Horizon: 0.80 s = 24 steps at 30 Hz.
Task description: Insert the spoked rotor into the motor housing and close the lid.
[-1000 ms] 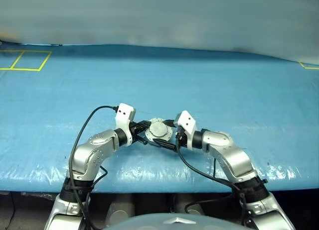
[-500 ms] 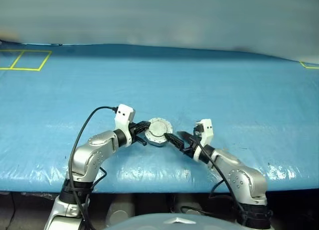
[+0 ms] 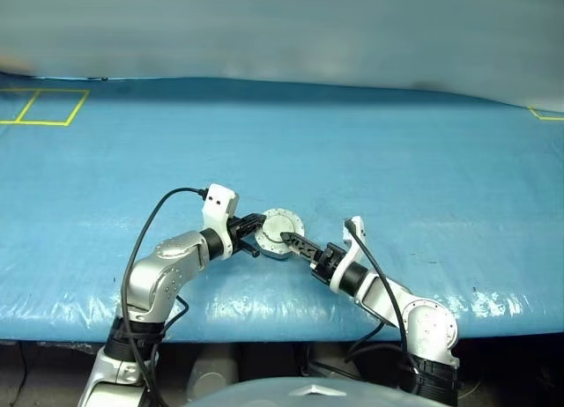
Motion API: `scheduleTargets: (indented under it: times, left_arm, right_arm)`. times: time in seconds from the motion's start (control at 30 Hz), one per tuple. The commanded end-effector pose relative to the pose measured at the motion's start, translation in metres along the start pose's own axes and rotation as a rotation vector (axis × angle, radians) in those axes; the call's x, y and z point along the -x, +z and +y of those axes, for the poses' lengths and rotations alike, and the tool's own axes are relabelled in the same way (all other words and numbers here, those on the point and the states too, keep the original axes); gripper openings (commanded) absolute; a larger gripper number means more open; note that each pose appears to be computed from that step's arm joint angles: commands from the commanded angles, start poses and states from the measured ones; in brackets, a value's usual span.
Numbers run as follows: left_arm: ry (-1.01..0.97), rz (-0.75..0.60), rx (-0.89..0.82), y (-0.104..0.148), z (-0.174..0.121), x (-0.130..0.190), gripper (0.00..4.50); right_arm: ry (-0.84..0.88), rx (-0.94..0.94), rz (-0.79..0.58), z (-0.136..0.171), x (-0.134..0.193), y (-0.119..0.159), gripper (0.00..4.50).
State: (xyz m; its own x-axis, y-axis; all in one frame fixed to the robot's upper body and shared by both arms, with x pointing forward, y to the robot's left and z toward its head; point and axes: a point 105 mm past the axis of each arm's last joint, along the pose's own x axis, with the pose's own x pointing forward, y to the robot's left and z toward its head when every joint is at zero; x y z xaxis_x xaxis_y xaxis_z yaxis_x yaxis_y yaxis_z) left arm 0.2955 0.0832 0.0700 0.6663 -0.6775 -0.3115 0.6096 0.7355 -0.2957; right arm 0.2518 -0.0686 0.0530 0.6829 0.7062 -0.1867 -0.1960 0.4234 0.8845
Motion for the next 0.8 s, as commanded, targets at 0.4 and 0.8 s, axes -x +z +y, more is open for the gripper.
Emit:
scheduleTargets:
  times: [0.4,0.8]
  left_arm:
    - [-0.007,0.021,0.001,-0.0055,-0.0023,0.0003,0.00]
    - [-0.012,-0.007,0.032,-0.0006,-0.0011,0.0029,0.17]
  right_arm:
    - [0.092,-0.195,-0.041,0.0157,-0.0070,-0.0051,1.15]
    - [0.079,-0.181,0.001,0.0132,-0.0060,-0.0117,1.15]
